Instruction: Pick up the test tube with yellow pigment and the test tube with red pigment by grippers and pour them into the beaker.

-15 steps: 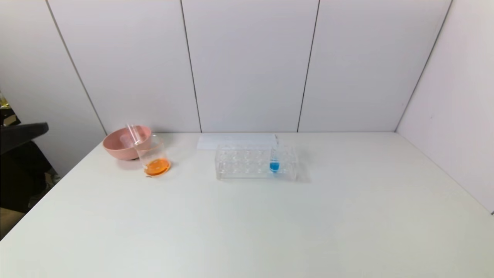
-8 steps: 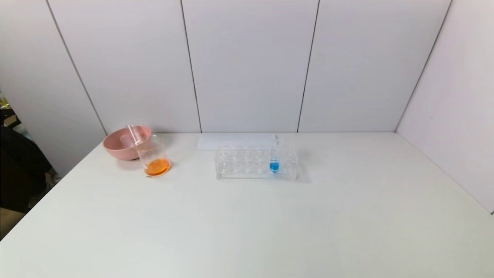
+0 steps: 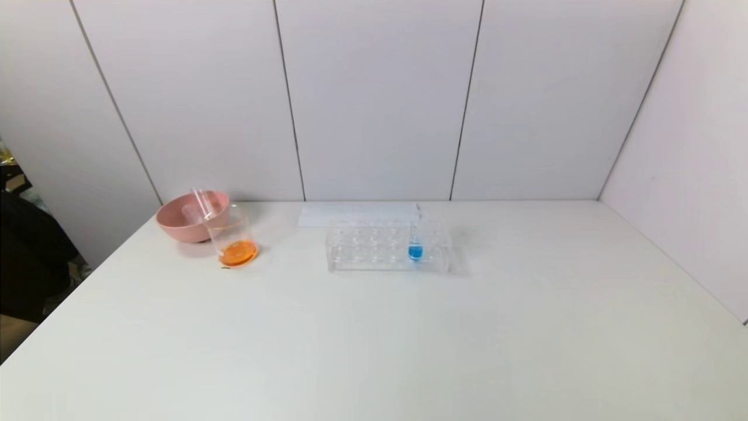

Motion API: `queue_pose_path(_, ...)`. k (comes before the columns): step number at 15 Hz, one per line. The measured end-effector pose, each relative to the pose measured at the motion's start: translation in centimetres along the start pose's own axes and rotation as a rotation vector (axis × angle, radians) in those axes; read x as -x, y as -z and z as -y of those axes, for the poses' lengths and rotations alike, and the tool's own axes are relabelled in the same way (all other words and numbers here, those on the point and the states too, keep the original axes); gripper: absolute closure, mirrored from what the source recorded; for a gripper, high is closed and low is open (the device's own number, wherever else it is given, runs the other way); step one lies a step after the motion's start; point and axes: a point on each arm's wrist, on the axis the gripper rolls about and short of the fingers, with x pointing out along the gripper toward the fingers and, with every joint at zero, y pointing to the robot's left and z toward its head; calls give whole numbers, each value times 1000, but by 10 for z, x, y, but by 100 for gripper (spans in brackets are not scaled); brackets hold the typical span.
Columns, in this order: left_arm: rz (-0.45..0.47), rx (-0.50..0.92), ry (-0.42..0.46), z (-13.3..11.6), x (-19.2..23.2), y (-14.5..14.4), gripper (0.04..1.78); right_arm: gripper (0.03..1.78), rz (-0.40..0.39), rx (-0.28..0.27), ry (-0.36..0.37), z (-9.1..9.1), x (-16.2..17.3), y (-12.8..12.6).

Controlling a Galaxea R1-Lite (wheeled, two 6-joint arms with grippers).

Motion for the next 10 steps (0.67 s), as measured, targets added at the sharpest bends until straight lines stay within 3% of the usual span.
queue_pose_path(10, 68, 17, 5, 9, 36, 23, 4, 11, 0, 0, 0, 0, 0, 0)
